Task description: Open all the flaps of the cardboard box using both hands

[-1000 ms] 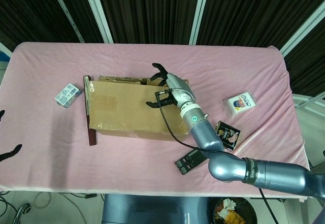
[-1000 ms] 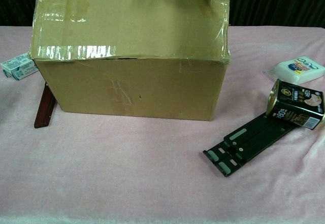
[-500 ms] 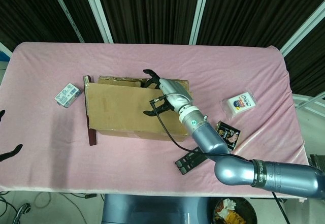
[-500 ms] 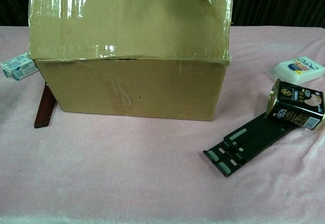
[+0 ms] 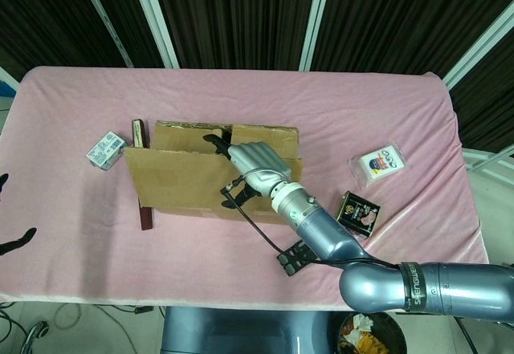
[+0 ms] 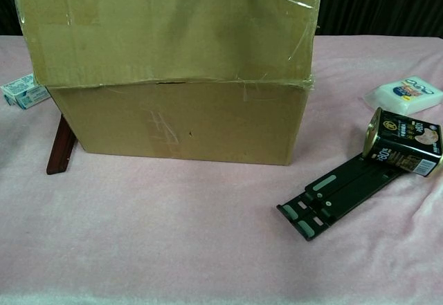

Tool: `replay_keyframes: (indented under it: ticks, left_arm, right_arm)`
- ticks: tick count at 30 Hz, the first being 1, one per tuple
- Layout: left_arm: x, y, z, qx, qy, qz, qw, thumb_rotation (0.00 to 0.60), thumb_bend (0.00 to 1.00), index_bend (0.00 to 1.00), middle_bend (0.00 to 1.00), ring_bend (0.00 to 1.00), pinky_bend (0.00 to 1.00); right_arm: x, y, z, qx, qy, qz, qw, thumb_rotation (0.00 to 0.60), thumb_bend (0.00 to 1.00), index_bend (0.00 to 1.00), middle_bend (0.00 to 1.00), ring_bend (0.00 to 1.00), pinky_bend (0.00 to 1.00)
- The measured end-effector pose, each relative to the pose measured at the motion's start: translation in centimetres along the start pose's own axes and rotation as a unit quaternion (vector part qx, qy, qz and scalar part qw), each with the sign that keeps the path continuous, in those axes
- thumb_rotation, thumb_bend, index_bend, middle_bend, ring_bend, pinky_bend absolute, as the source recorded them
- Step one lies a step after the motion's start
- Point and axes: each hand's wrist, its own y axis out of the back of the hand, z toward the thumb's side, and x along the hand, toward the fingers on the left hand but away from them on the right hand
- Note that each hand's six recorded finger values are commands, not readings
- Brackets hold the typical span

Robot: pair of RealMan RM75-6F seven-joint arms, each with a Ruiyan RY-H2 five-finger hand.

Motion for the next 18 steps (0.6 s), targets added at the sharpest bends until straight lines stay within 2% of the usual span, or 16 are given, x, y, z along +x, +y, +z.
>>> replay_keyframes:
  ticks: [18]
  left_arm:
    - [0.1, 0.0, 0.0, -0.008, 0.002, -0.001, 1.0000, 0.600, 0.13, 0.00, 0.00, 0.00, 0.00]
  right_arm:
    - [0.5, 1.0, 2.3, 0.010, 0.004, 0.002, 0.9999, 0.593, 0.18, 0.05, 0.30, 0.42, 0.48]
